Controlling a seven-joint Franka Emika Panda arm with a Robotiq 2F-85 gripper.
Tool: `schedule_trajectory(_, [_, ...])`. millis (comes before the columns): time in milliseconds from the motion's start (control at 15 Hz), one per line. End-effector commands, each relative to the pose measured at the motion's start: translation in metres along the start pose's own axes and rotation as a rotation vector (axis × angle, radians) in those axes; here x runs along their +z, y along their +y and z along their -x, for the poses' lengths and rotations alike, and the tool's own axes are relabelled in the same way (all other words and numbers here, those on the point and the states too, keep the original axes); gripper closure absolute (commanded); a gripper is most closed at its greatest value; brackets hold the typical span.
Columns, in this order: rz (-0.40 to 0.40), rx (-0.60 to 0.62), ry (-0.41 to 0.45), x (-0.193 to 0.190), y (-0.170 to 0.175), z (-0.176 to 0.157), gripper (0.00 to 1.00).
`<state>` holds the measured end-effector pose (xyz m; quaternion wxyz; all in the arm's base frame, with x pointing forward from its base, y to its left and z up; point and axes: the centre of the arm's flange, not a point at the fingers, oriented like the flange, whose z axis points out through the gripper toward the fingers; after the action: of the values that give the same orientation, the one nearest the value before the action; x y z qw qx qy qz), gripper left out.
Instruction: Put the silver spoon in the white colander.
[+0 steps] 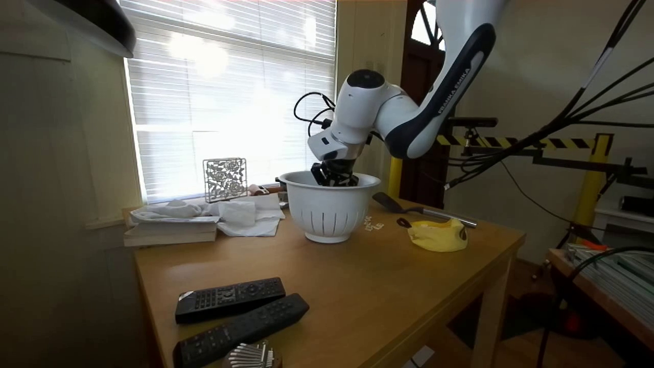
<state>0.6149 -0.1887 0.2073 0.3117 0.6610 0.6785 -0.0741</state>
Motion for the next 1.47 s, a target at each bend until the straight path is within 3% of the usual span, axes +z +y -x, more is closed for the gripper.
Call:
schedule_trajectory(0, [0.038, -0.029, -0.029, 0.015, -0.007, -0.007, 0.97])
schedule_trajectory(467, [0.065, -0.042, -0.036, 0.013, -0.01, -0.015, 0.96])
schedule_trajectory(533, [0.069, -0.039, -0.034, 0.01, -0.01, -0.015, 0.64])
schedule_trajectory(600, [0.072, -0.033, -0.029, 0.005, -0.009, -0.015, 0.63])
schedule_trajectory(1133, [0.112, -0.008, -0.023, -0.043, 0.009, 0.005, 0.08])
schedule_trajectory(1267, [0.064, 0.058, -0.003, -0.058, 0.014, 0.021, 0.0])
schedule_trajectory(1400, [-0.019, 0.169, 0.04, -0.075, 0.017, 0.04, 0.0])
